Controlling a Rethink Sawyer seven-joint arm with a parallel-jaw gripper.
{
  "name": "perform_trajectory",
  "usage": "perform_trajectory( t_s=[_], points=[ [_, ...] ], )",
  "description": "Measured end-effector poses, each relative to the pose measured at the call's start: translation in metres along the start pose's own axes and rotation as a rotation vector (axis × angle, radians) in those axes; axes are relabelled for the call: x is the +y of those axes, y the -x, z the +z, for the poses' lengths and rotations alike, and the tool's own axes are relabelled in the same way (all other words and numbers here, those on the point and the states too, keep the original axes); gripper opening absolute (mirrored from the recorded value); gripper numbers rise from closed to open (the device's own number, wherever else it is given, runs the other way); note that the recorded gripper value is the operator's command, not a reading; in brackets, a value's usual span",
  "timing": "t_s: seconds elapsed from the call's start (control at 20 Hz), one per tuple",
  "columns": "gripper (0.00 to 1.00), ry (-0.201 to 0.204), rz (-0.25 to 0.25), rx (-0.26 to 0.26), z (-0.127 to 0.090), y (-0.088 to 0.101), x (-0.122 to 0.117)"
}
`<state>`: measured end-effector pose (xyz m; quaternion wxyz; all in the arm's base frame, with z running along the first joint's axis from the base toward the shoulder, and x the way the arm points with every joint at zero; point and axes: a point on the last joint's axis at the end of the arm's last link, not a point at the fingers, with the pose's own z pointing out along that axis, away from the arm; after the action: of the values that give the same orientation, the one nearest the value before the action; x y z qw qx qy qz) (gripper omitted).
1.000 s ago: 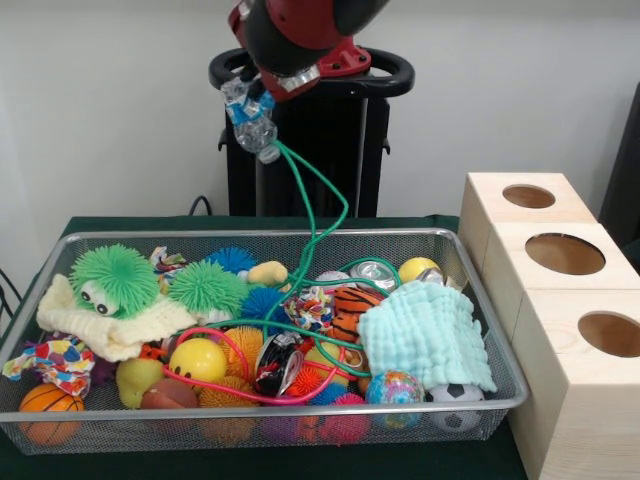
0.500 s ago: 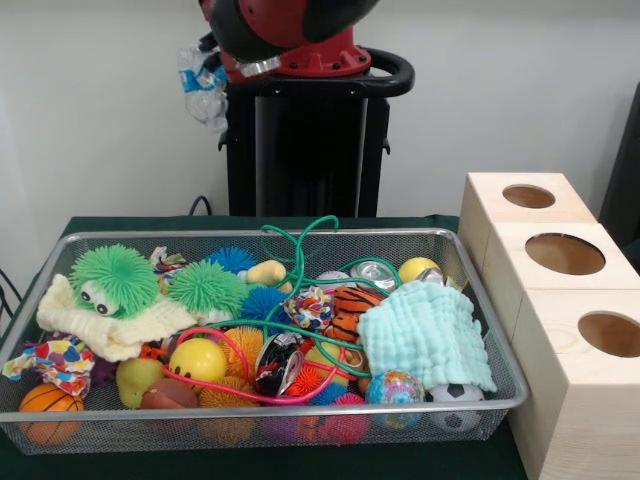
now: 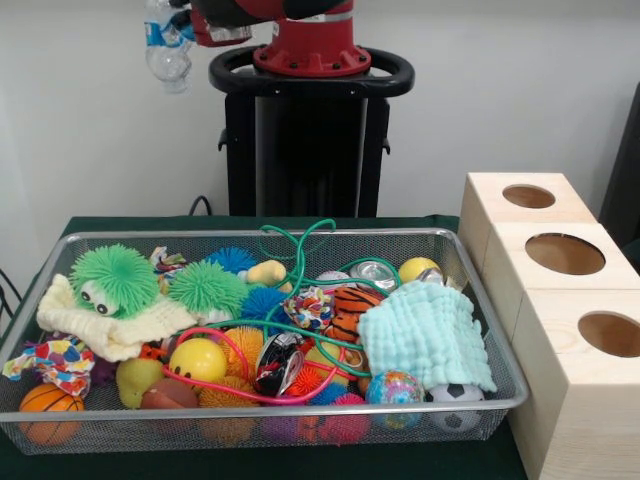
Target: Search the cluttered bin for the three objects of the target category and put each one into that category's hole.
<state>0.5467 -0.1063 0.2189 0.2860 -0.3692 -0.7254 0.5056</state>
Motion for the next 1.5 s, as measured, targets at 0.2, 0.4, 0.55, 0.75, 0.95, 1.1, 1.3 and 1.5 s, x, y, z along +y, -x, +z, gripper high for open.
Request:
perform_trajectory(
  t_s=[0.2,0.4,0.55,0.75,0.95,1.1,1.3,1.5],
  points=[
    [0.00,0.106,-0.006,0.030,-0.008,0.003,0.003],
    [0.00,0.329,0.002,0.038,-0.022,0.014,0.011],
    [0.00,0.494,0.021,0.032,-0.036,0.020,0.016],
    [0.00,0.675,0.047,0.021,-0.066,0.021,0.020],
    [0.00,0.774,0.048,0.052,-0.097,0.009,0.015],
    [0.00,0.837,0.037,0.089,-0.124,-0.008,0.003],
    [0.00,0.911,0.006,0.136,-0.166,-0.042,-0.033],
    [0.00,0.942,-0.027,0.162,-0.190,-0.070,-0.060]
  ],
)
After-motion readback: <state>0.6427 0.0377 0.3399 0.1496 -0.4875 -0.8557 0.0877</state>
